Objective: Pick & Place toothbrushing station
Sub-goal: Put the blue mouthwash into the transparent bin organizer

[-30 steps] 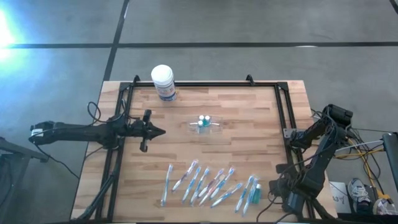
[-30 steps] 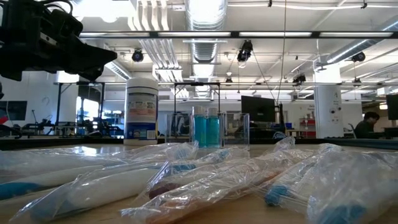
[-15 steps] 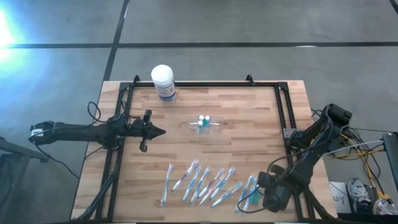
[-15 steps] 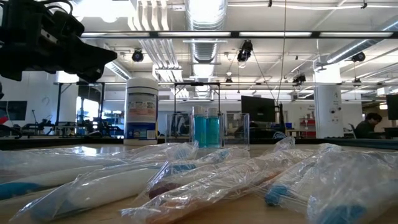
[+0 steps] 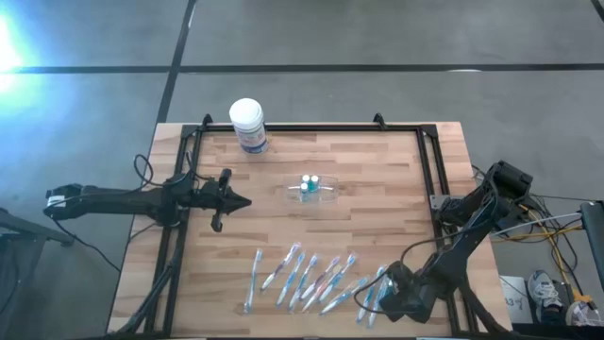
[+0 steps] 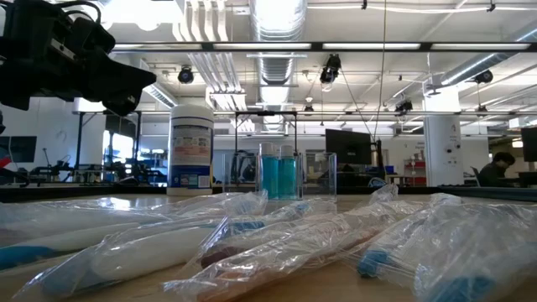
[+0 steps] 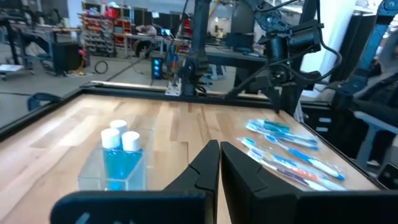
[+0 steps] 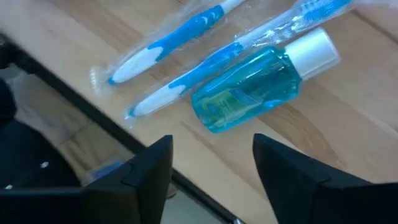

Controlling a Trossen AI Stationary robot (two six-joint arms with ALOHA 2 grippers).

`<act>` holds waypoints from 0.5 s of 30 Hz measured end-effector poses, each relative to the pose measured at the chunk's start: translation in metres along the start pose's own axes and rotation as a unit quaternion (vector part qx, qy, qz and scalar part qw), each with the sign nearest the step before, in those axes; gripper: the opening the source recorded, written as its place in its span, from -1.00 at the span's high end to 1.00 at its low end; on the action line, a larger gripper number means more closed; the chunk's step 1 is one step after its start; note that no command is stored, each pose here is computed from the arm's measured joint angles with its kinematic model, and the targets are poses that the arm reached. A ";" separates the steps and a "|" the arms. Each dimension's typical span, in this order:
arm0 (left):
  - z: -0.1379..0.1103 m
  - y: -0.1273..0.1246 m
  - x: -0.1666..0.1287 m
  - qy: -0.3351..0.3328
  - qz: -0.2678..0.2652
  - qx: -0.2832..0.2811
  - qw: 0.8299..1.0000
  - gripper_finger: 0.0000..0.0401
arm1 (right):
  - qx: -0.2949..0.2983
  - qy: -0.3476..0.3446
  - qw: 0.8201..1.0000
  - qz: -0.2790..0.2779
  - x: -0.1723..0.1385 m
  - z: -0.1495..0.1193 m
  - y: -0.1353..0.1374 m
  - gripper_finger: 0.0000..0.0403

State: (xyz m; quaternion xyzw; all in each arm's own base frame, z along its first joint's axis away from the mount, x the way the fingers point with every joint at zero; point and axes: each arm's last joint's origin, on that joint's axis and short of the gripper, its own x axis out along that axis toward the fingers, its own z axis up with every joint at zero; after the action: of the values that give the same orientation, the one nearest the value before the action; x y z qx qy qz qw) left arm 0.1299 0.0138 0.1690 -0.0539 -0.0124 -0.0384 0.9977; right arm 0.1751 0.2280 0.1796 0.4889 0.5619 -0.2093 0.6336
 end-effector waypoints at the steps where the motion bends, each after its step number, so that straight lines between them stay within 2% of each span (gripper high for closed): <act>1: -0.001 0.000 0.000 0.004 -0.004 -0.001 1.000 0.90 | 0.005 -0.003 1.000 -0.006 0.005 0.000 0.001 -0.14; 8: -0.005 -0.001 0.000 0.025 -0.022 -0.020 0.999 0.90 | 0.055 -0.013 0.997 -0.049 0.035 0.006 0.012 -0.31; 15: -0.004 -0.001 0.000 0.028 -0.028 -0.019 0.999 0.90 | 0.062 0.009 0.989 -0.136 0.053 0.014 0.017 -0.31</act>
State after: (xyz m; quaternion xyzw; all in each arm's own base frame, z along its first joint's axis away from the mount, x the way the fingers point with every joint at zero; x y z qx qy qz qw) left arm 0.1300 0.0121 0.1650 -0.0714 0.0148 -0.0678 0.9950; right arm 0.2113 0.2382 0.1356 0.4483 0.6148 -0.3238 0.5623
